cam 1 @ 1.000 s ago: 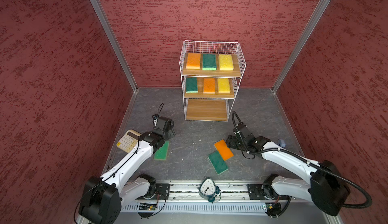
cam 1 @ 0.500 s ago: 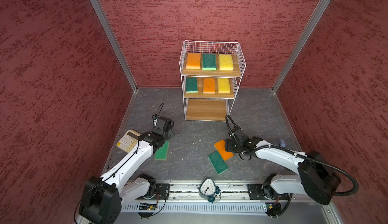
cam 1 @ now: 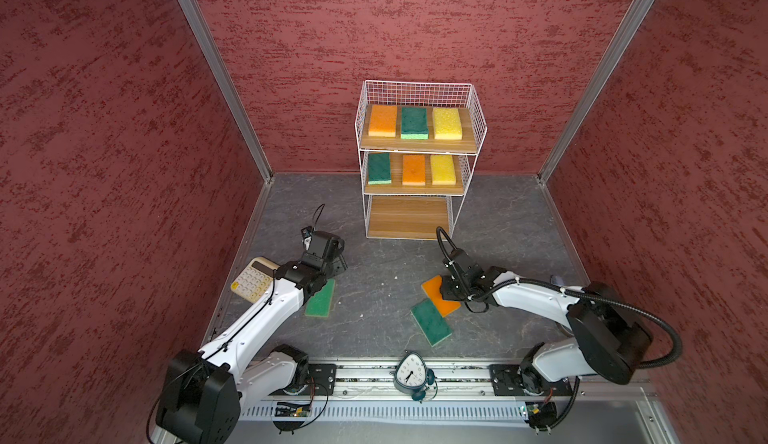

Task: Place and organize the cleaning sponges onto the shelf
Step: 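Lower the right gripper over the orange sponge on the table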

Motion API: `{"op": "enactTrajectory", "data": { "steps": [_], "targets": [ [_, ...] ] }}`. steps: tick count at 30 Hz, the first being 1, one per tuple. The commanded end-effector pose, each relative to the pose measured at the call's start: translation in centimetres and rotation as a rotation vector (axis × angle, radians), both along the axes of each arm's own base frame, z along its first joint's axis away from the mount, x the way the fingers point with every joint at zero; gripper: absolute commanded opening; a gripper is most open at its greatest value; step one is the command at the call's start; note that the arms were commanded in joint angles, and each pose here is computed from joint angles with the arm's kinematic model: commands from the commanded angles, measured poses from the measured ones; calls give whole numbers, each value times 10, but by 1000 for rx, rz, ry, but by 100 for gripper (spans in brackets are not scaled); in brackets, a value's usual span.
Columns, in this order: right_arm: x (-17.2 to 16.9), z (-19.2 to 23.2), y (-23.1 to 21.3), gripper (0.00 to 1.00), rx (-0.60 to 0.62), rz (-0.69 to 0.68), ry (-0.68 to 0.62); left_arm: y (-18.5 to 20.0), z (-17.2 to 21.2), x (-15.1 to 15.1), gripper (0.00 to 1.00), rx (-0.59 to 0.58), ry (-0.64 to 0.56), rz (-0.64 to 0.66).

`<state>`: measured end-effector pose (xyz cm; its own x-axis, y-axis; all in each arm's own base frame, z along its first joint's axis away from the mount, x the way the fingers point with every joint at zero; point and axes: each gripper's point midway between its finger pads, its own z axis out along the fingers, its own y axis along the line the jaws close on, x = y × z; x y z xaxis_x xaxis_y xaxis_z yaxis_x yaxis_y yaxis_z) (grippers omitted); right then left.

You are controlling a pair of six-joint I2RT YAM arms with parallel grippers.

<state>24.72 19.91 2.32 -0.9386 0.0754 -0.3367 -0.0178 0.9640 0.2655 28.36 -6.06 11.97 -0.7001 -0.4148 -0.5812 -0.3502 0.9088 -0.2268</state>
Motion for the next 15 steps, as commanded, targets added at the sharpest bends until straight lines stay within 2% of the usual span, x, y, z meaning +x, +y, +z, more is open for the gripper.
{"op": "enactTrajectory", "data": {
  "steps": [1, 5, 15],
  "targets": [
    [7, -9, -2, 35, -42, -29, 5, 2, 9, 3, 67, -6, -21, 19],
    [21, -4, -13, 33, -90, -87, -25, 3, 10, 3, 67, -2, -23, 19],
    [59, 15, -47, 32, -58, -237, -104, 2, 8, 3, 66, -13, -23, 24]
  ]
}}
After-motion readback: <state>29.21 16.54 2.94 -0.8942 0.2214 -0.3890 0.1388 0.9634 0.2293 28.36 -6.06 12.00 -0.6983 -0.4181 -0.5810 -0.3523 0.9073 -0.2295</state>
